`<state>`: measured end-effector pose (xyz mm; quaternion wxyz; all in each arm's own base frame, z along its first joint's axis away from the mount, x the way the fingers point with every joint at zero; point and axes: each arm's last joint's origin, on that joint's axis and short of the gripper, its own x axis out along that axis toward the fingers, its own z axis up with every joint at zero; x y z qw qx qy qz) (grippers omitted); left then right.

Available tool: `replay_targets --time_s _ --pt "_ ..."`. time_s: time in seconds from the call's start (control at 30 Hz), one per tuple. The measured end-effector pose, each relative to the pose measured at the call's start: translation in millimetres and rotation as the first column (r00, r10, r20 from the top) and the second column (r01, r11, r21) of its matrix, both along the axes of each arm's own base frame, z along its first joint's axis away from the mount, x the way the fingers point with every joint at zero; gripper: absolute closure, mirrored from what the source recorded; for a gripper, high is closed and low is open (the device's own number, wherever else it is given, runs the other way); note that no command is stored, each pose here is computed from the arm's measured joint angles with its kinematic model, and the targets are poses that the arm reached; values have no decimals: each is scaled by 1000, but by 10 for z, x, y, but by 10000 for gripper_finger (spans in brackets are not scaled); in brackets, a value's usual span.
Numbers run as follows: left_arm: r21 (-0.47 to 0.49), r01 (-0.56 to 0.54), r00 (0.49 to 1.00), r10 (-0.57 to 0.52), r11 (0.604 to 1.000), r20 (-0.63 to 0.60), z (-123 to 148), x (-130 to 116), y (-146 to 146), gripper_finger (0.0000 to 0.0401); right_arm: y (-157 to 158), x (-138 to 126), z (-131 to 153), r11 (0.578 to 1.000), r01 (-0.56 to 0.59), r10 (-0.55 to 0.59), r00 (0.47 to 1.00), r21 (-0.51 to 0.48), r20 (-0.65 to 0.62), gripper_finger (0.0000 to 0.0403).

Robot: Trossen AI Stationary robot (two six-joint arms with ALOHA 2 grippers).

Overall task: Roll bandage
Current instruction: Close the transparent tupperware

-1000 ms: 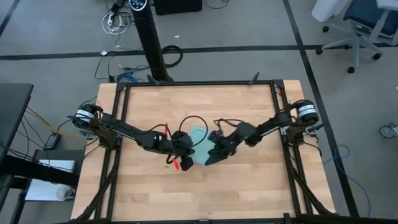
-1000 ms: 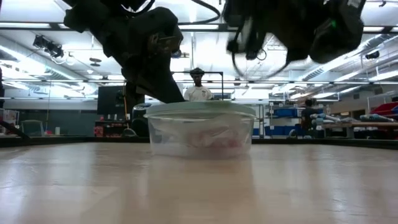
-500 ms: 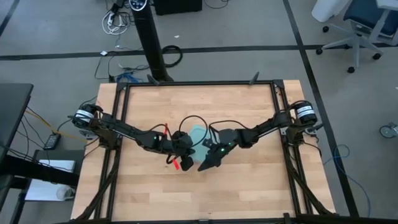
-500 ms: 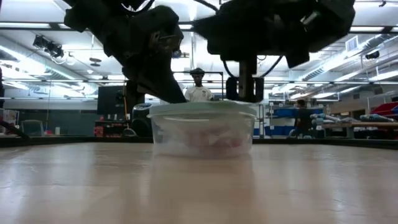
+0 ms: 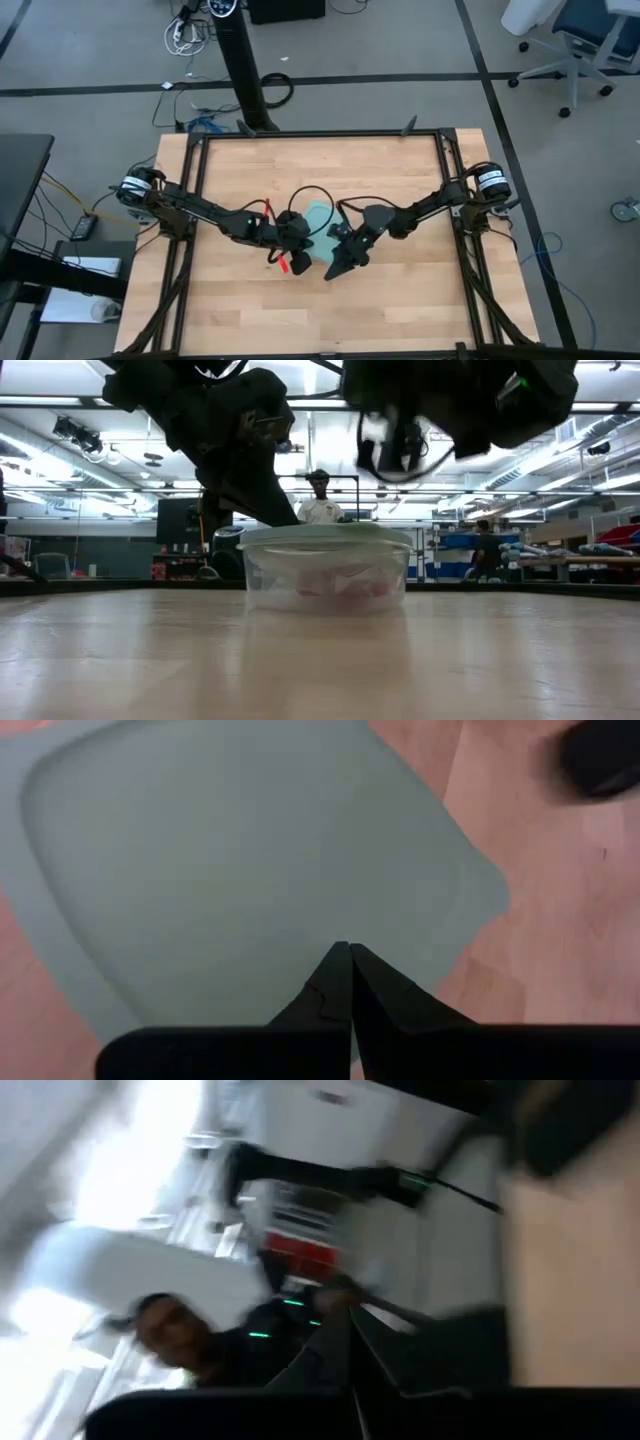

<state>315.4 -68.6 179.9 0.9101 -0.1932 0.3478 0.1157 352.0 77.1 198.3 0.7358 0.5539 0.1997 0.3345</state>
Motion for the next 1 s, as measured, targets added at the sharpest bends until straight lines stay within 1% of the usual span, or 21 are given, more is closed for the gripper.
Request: replay_targets --time_s 0.03,0.13,0.2,0.27,0.33,0.43,0.5,0.53,0.6,0.67,0.7,0.8,0.87,0.97,1.0 --pt "-1 1 1000 -1 1000 -2 0 -2 -1 396 -18 -17 -74 1000 6 -6 999 -15 -42 401" --pt "-9 -2 1000 2 1000 -8 -5 -8 -8 396 -85 -88 -163 1000 15 -16 998 -18 -65 400" --pt "-13 -7 1000 6 1000 -10 -6 -10 -10 396 -147 -156 -278 1000 13 -15 992 -18 -122 398" --pt "-16 -5 1000 4 1000 -11 -7 -12 -13 396 -217 -236 -391 999 36 -40 984 -23 -175 398" --pt "-18 -1 1000 0 1000 -17 -9 -16 -18 396 -292 -317 -441 997 65 -71 981 -38 -181 400" --pt "-17 1 1000 -1 1000 -25 -10 -22 -20 396 -385 -427 -519 990 105 -121 975 -94 -186 401" --pt "-22 -1 1000 1 1000 -31 -11 -25 -20 396 -420 -483 -516 978 140 -163 976 -155 -146 401" --pt "-24 -3 999 2 1000 -32 -12 -26 -20 396 -431 -511 -513 967 157 -183 977 -201 -114 401" --pt "-38 -18 999 16 999 -32 -12 -27 -19 396 -404 -566 -520 927 201 -229 972 -315 -53 401" --pt "-58 -36 999 34 998 -30 -12 -27 -20 396 -317 -614 -518 866 242 -278 960 -439 -19 402" --pt "-72 -50 998 48 996 -29 -12 -27 -20 396 -269 -632 -513 837 245 -292 956 -489 -20 402" --pt "-121 -92 996 90 988 -17 -7 -20 -21 396 -135 -671 -508 727 232 -350 935 -646 -58 402" --pt "-146 -105 994 105 984 -6 -2 -12 -32 396 -70 -699 -470 659 219 -389 918 -719 -77 402" --pt "-162 -109 994 112 981 5 3 -7 -47 396 -49 -786 -441 594 160 -435 888 -788 -148 402" --pt "-166 -107 994 110 980 8 5 -5 -48 396 -62 -815 -447 574 139 -459 871 -807 -177 402"
